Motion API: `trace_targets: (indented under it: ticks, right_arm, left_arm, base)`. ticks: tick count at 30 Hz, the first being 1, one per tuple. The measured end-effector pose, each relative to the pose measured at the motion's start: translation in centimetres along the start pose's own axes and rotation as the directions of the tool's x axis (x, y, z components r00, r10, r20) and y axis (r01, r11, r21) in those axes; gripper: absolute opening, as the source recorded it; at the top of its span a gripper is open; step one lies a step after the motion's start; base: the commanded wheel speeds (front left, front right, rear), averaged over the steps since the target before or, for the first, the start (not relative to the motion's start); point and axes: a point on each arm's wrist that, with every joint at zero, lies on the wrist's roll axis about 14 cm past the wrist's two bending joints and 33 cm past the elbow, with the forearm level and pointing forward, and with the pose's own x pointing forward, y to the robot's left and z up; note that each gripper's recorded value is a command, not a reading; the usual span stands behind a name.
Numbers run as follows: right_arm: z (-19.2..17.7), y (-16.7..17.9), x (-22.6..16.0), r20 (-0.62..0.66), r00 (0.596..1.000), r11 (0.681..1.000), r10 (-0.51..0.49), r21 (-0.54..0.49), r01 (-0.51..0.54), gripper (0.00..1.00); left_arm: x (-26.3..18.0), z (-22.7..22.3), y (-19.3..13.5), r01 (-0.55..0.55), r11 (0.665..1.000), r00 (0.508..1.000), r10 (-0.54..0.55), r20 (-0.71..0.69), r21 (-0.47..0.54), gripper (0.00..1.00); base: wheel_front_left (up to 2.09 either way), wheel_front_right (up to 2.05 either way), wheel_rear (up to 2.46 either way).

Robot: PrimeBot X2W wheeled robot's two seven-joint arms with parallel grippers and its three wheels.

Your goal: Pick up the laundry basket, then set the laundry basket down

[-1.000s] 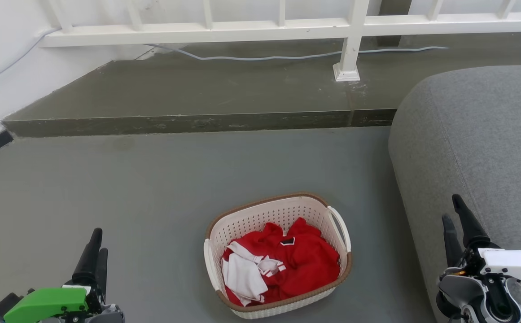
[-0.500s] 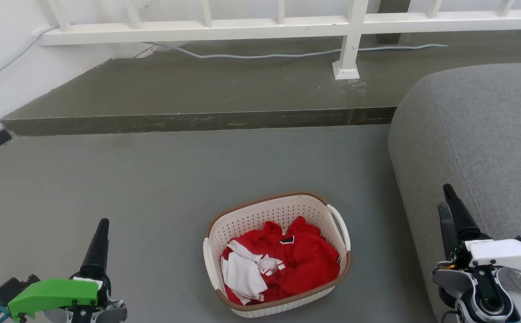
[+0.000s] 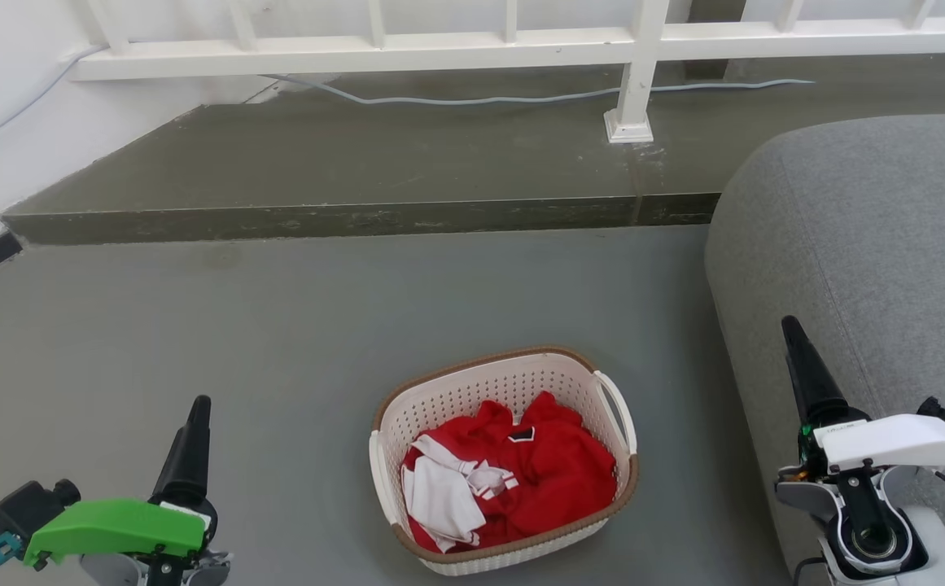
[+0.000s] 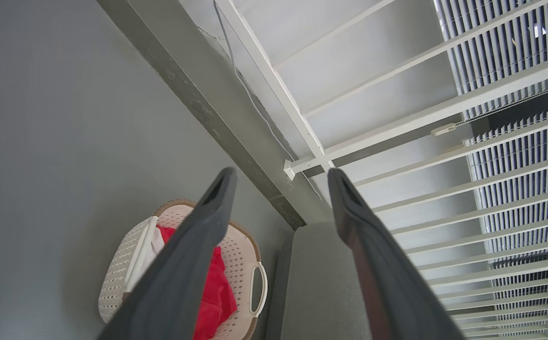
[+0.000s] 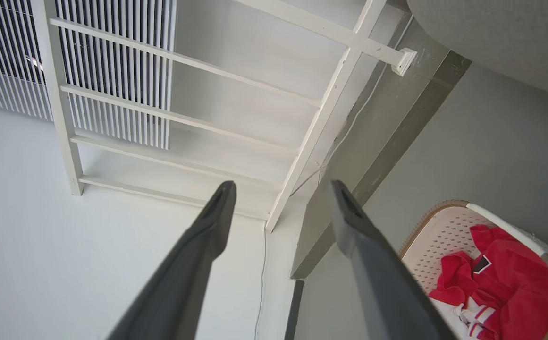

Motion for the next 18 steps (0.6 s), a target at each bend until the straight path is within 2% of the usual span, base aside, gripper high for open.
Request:
trace_targets:
  ticks: [8,18]
  right_arm:
    - [-0.1,1.0,0.3,-0.011,0.999,0.987,0.038,-0.155,-0.039,1.00]
    - [0.0,1.4,0.5,-0.015,0.998,0.933,0.059,-0.354,-0.060,1.00]
  left_arm:
    - [0.2,0.5,-0.5,0.016,0.991,1.000,-0.019,0.018,0.133,1.00]
    - [0.5,0.2,-1.6,0.041,0.948,0.999,-0.049,0.017,0.315,1.00]
  base:
    - [0.00,0.00,0.00]
    - [0.00,0.00,0.00]
